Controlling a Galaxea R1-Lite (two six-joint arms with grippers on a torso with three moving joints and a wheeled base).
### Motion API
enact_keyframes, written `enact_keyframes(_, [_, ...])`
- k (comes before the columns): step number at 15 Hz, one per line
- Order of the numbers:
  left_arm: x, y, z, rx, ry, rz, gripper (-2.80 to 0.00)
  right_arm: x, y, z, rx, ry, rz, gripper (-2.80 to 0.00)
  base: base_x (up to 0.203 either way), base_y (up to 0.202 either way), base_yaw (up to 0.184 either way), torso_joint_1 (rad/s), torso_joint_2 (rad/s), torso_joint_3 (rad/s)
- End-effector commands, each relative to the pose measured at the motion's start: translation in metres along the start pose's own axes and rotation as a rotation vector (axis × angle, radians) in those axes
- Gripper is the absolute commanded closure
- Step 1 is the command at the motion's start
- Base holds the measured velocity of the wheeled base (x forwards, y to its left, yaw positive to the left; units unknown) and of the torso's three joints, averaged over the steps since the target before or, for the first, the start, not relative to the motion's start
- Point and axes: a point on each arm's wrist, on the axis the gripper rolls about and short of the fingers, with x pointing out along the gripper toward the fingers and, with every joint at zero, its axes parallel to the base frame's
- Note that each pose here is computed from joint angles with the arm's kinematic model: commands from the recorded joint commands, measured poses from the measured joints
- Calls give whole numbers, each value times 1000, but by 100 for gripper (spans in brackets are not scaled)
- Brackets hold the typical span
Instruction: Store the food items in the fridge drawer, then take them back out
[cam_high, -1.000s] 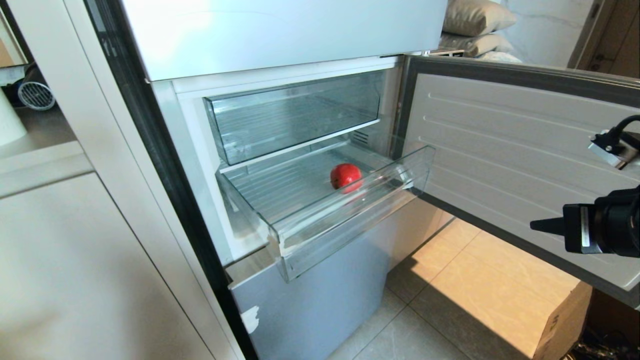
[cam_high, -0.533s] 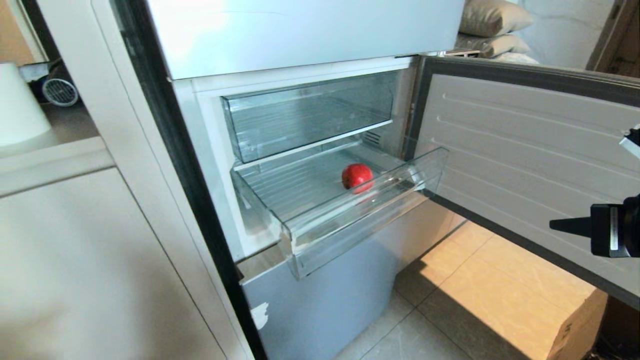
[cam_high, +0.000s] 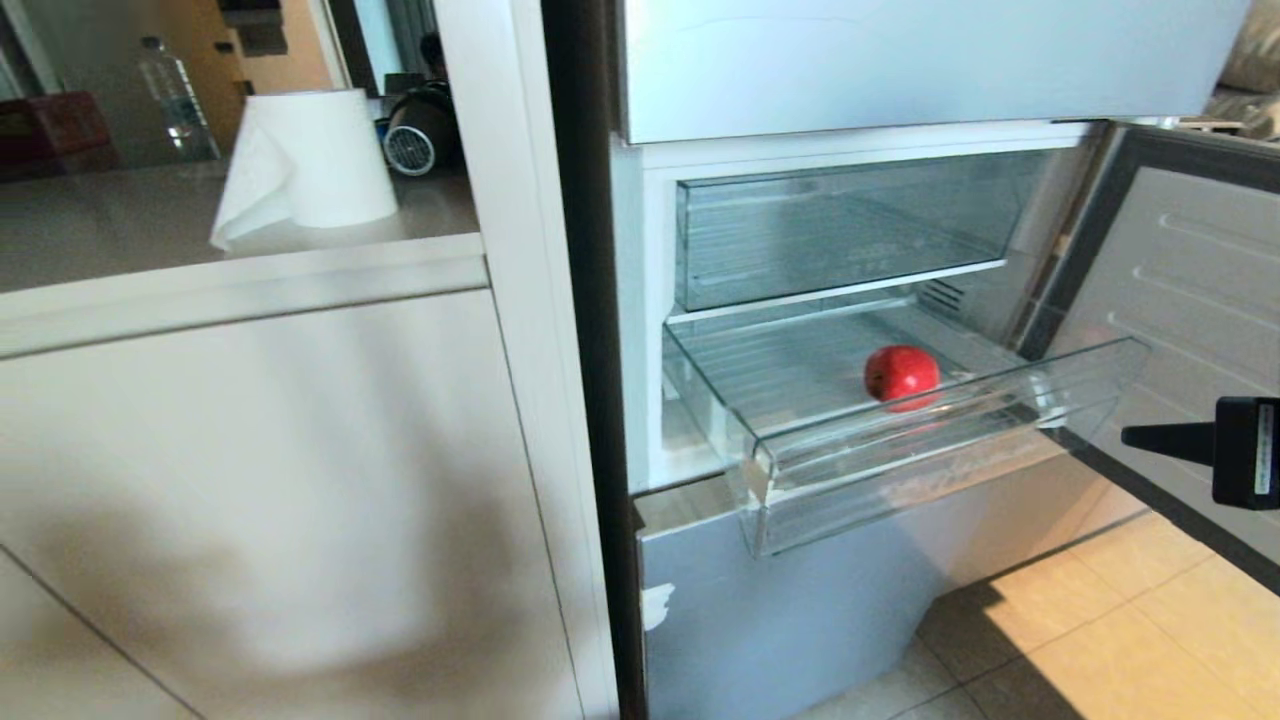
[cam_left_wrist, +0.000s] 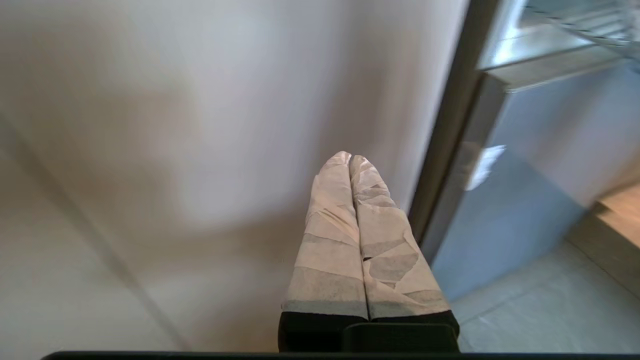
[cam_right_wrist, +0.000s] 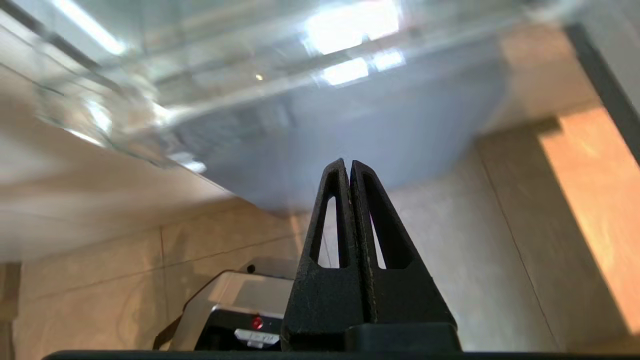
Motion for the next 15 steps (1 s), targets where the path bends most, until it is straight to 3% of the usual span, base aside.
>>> enact_keyframes(1, [0, 0, 0, -1, 0, 1, 0, 0, -6, 9, 18, -27, -42, 0, 1, -7, 121, 8, 2, 2])
enact_keyframes(8, [0, 0, 0, -1, 0, 1, 0, 83, -25, 48, 58, 37, -145, 0, 0, 0, 10, 0, 0, 0])
enact_keyframes(15, [0, 0, 0, -1, 0, 0, 0, 150, -44, 57, 76, 17, -174, 0, 0, 0, 0, 0, 0, 0])
